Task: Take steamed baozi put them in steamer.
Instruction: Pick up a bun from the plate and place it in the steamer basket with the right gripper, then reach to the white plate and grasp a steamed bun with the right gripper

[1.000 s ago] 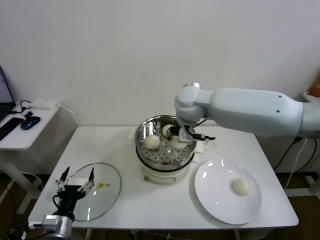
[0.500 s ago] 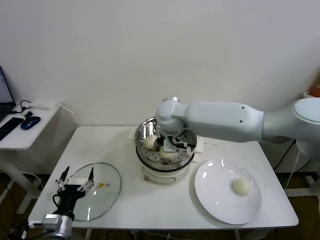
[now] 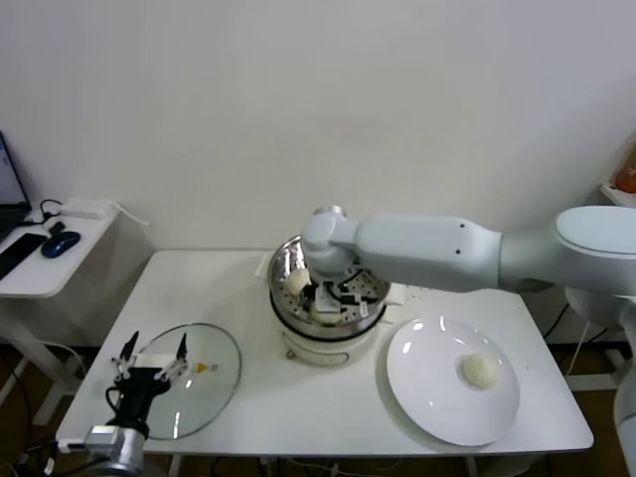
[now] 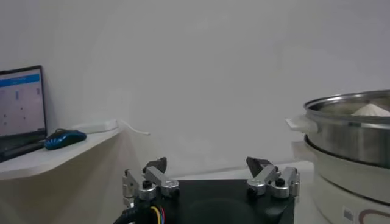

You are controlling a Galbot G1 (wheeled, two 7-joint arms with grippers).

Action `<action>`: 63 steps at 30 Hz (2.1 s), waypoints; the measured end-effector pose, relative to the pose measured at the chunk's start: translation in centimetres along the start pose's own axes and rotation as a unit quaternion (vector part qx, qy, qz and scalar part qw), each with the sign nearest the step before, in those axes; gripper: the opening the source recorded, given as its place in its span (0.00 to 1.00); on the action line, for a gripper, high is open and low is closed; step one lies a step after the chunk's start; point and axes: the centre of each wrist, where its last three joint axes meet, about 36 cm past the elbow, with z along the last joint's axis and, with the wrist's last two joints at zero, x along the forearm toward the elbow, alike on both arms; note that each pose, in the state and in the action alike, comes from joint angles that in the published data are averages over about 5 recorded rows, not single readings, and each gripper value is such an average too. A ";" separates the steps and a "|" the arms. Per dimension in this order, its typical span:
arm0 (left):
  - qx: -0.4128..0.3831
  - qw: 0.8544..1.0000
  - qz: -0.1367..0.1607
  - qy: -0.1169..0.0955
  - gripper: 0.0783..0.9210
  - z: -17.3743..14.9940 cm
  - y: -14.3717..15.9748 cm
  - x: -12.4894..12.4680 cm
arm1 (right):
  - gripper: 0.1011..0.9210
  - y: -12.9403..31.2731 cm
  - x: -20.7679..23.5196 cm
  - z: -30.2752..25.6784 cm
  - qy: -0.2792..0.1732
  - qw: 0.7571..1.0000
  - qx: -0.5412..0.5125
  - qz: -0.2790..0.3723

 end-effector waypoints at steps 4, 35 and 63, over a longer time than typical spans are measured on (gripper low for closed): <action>0.000 1.000 0.000 0.000 0.88 0.0 0.0 0.0 | 0.77 -0.2 -0.3 0.0 -0.003 1.000 -0.001 0.002; 0.001 1.000 0.003 -0.002 0.88 -0.2 -0.4 0.0 | 0.88 5.8 7.5 4.2 0.004 0.998 -0.061 0.028; 0.011 0.998 0.044 -0.035 0.88 -0.5 -0.6 0.5 | 0.88 38.8 0.0 0.7 -0.041 0.792 -0.609 0.025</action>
